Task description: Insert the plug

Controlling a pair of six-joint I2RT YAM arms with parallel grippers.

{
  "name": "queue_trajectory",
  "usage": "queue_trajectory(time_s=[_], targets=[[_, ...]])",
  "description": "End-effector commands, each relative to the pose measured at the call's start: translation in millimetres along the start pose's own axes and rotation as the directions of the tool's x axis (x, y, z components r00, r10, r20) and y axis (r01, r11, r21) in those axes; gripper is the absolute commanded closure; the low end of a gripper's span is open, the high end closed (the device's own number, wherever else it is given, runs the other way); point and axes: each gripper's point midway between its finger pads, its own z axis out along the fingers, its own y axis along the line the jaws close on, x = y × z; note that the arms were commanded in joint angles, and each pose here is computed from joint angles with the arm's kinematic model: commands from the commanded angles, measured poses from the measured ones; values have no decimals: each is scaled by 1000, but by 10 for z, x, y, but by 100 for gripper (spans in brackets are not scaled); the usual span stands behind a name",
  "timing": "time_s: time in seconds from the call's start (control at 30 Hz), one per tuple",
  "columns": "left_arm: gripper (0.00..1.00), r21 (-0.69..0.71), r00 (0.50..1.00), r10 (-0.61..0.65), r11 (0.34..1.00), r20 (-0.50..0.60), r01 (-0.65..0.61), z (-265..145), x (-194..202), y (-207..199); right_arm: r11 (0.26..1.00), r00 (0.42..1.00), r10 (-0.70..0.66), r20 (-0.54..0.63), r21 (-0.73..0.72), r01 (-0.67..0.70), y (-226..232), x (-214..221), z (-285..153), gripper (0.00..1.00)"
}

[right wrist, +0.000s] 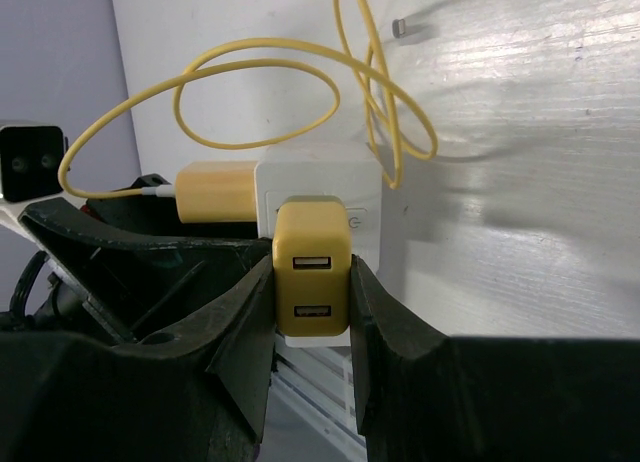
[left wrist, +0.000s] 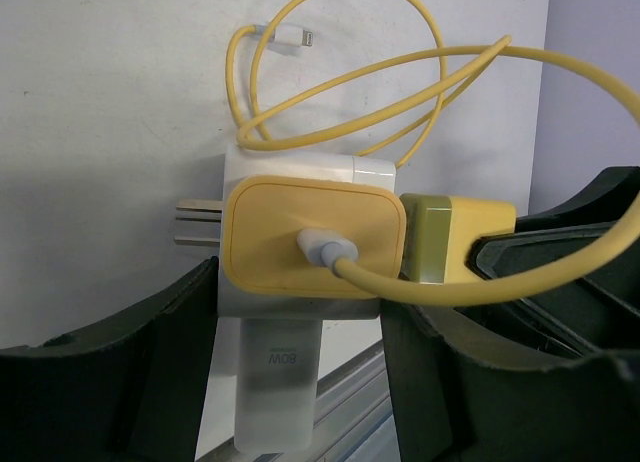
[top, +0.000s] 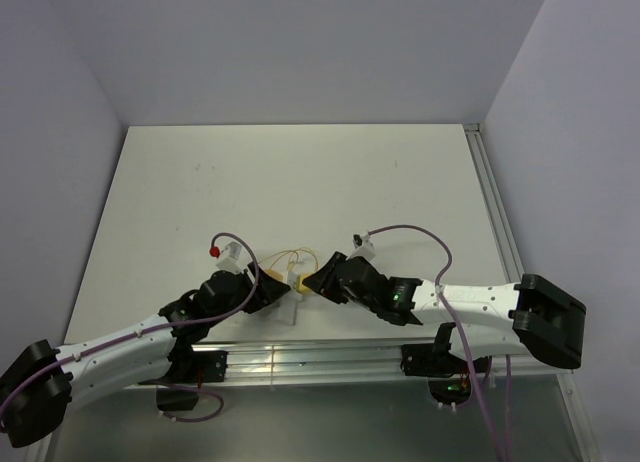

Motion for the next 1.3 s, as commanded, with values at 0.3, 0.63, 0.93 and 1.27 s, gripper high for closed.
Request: queue_trajectory(time_s=[0.3,0.63,0.93,1.27], targets=[[99,91,1000,-27,995,7,27,-21,-32,-215,999,999,6,35,-36,-4,187,-48,28,100],[100,93,999,-32,995,-10,32,-15,10,-194,999,998,-27,62,-23,29,165,-87,68,100],[100,111,999,-28,993,-37,32,-3,56,-234,987,985,-157,-66,-51,154,381,117,104,100],[100,109,999,-26,994,-34,30,-14,56,-217,970,952,-238,-195,-90,224,345,221,175,100]])
